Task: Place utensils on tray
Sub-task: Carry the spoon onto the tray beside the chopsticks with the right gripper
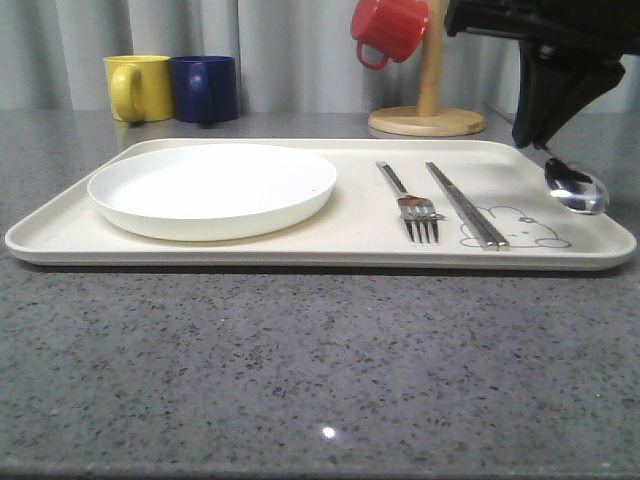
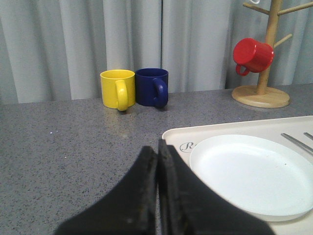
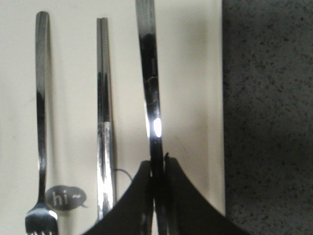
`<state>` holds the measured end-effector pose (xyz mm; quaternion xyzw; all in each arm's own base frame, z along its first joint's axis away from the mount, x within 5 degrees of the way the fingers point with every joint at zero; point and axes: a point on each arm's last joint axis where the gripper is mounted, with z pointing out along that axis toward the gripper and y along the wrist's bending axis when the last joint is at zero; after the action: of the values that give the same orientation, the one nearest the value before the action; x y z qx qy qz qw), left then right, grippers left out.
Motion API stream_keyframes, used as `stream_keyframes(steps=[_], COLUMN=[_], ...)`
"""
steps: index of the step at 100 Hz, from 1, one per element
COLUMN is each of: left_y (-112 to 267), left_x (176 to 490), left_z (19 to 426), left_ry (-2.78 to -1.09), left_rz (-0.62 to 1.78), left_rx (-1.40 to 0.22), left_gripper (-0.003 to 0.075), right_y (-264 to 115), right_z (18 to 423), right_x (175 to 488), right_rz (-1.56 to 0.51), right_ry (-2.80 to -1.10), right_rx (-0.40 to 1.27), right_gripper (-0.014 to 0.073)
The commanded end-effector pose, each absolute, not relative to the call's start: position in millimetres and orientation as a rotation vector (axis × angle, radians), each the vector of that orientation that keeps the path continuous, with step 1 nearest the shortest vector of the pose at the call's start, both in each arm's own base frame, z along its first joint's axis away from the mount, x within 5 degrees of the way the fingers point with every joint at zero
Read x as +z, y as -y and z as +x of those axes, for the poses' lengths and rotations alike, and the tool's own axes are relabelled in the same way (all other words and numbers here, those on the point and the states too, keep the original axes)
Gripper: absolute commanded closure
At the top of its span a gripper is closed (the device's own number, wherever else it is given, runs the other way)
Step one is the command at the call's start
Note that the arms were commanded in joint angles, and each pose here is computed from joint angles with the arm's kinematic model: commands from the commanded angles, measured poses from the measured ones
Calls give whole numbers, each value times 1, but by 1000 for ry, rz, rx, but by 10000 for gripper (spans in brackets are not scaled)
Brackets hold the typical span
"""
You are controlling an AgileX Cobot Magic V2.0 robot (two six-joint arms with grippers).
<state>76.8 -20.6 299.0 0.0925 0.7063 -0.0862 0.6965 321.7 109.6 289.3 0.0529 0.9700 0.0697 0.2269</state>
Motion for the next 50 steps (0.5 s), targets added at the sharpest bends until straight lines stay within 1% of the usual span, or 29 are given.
stream_keyframes(steps=[1,21,35,42,50], left_y=[18,18,18,18,18], left_x=[315,315,314,314,314], left_z=[77,77,77,77,77], left_ry=[-1480,-1480,-1482,-1482,-1482], left_rz=[173,173,174,174,174], left_rx=[-185,-185,-186,-186,-186], left_gripper=[738,738,738,738,738], right_y=[-110,-113,-113,-113,-113], right_z=[326,334,335,335,335], right_x=[305,289,286,285,285], right_rz=[140,141,141,141,141], right_ry=[-2584,-2627,-2637,-2638,-2638], right_rx=[219,199,194,193,193], right_gripper=[622,620,615,585,510])
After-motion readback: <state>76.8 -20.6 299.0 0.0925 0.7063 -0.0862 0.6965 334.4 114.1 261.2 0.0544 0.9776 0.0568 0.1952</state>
